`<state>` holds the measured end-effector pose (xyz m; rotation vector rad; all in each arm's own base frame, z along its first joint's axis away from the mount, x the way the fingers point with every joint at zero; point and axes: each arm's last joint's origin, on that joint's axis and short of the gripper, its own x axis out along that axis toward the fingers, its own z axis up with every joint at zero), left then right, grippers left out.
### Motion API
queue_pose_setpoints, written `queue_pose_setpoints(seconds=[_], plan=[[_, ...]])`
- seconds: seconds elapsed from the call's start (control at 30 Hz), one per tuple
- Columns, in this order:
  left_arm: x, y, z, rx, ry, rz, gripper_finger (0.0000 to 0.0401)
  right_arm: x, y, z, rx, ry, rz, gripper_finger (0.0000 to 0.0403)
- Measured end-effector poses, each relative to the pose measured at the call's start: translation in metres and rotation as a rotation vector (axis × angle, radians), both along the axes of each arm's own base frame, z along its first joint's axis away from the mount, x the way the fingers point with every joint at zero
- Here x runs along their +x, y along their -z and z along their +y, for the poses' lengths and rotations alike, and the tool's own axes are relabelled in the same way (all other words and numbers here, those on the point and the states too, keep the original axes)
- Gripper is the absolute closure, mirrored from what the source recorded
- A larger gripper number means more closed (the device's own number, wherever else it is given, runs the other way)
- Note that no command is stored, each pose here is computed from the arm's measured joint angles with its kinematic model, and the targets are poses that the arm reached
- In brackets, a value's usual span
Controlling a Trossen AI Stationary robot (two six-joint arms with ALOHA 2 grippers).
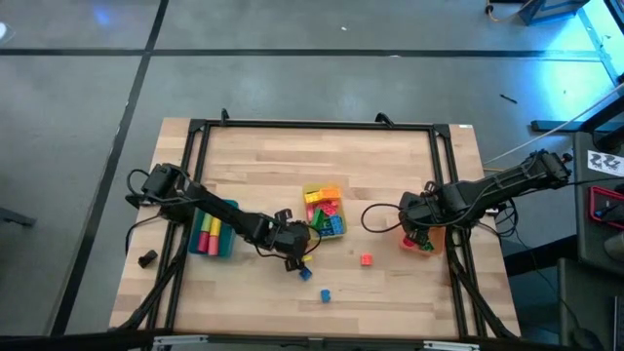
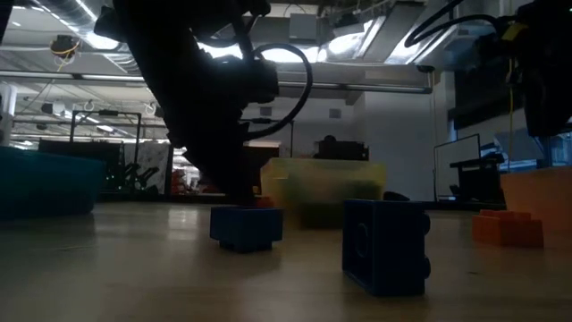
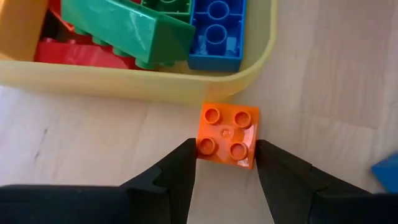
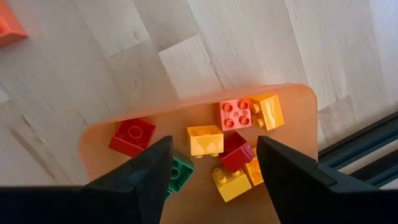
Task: Sort blocks by size
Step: Put the orange 4 stud game piece into the orange bin
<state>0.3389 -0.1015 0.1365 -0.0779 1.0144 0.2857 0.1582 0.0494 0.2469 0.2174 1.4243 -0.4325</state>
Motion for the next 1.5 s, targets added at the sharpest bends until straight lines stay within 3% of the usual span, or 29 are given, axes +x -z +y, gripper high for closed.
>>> queue_pose_setpoints(seconds=[0.23, 0.73, 1.1, 1.5], plan=[[-0.001, -0.008, -0.007, -0.058, 0.040, -0.012, 0.0242, 0.000, 0.000, 0.000, 0.002, -0.001, -0.003, 0.0171], [-0.001, -0.011, -0.008, -0.078, 0.027, -0.033, 0.0241, 0.002, 0.000, 0.001, 0.015, -0.001, -0.014, 0.0171], [0.001, -0.011, -0.007, -0.147, -0.077, -0.061, 0.0171, 0.002, 0.000, 0.001, 0.015, -0.001, -0.014, 0.0171], [0.001, -0.004, -0.007, -0.049, 0.075, -0.028, 0.0159, 0.002, 0.000, 0.001, 0.014, -0.001, -0.014, 0.0171]])
